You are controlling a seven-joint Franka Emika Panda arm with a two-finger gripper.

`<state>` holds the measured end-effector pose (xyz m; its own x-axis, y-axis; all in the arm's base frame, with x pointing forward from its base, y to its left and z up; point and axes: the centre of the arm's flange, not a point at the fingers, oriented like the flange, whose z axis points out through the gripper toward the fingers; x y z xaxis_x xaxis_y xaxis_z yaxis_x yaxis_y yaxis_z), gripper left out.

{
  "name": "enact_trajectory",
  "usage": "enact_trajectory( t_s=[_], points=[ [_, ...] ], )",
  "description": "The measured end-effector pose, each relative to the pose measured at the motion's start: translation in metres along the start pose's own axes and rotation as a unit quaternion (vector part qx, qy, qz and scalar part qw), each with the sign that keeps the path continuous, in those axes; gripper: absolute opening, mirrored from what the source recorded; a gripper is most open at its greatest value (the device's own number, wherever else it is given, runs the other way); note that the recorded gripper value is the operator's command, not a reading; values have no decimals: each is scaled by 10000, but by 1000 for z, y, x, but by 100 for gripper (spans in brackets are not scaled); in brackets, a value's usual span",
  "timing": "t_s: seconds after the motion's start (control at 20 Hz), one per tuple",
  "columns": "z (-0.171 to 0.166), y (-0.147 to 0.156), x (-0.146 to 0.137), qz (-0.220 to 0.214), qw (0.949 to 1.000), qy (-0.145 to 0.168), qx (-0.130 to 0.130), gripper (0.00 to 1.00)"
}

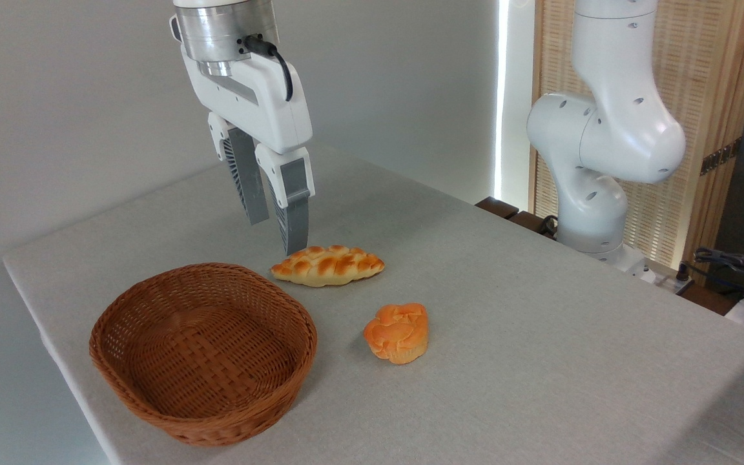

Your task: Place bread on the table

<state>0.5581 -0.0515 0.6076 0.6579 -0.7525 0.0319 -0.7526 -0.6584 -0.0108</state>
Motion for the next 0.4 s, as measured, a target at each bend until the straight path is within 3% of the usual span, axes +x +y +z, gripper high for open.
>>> enact_trajectory(
  t_s=[0.4],
  points=[
    [-5, -11, -10, -137, 9999, 33, 38, 100]
  ],
)
